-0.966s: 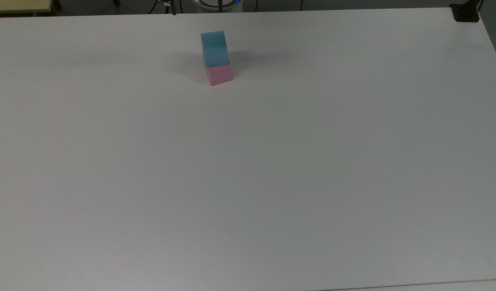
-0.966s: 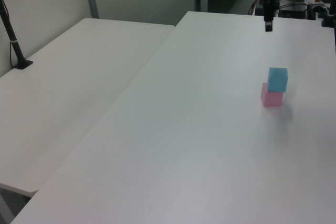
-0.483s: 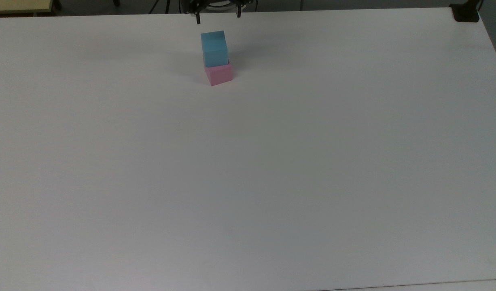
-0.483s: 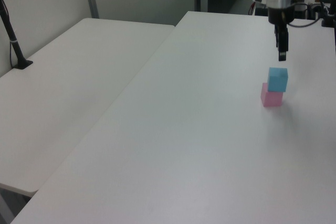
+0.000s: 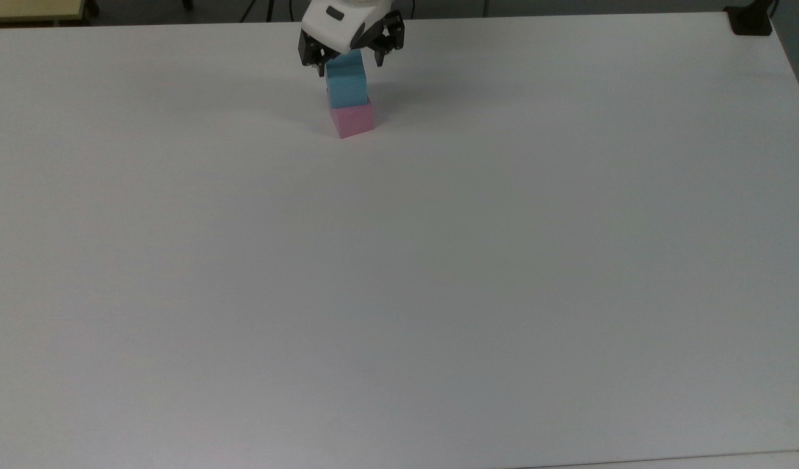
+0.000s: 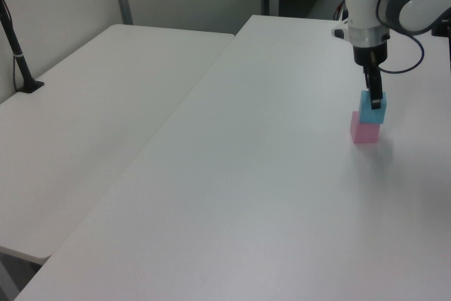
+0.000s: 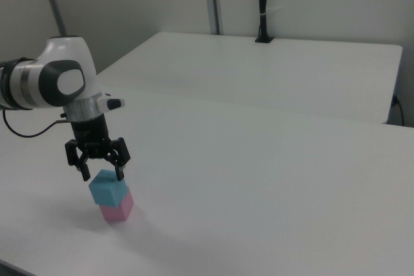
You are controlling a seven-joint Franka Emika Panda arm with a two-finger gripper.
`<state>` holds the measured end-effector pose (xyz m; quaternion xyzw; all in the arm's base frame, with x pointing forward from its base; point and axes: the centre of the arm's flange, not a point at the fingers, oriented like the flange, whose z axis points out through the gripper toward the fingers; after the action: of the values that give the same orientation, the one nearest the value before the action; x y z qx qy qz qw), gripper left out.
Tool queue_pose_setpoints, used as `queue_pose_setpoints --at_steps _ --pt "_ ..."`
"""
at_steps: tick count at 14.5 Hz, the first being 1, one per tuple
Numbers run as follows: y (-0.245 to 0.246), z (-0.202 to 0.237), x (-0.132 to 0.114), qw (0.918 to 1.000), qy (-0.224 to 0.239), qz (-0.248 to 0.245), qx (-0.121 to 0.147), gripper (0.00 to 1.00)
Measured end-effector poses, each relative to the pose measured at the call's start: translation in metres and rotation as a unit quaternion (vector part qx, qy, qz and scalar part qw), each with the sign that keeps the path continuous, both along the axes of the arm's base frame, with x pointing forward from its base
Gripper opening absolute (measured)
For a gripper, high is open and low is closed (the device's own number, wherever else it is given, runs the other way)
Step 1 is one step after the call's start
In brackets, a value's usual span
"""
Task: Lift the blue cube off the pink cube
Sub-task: 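Close the gripper on the blue cube and lift it off, then carry the blue cube away from the pink cube and lower it onto the table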
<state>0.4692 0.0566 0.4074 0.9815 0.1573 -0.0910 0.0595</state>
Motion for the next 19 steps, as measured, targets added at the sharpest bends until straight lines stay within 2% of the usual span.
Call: queue_pose_setpoints --at_steps 2,4,5,6,10,12,14,19 --pt "-0.001 -0.013 0.004 0.9999 0.007 0.003 -0.008 0.95" --pt "-0.001 -0.017 0.005 0.9999 0.010 0.003 -0.009 0.70" --pt "-0.001 -0.016 0.005 0.9999 0.009 0.003 -0.009 0.61" --pt "-0.003 -0.012 0.005 1.0000 0.005 0.001 -0.008 0.58" --pt "-0.005 0.021 0.010 0.9996 -0.026 -0.003 0.001 0.58" --pt "0.009 0.041 0.015 0.9989 -0.041 -0.004 0.023 0.58" --pt "0.043 0.053 0.016 0.9978 -0.051 -0.006 0.043 0.57" --pt "0.125 0.042 0.027 0.9968 -0.047 -0.041 0.051 0.56"
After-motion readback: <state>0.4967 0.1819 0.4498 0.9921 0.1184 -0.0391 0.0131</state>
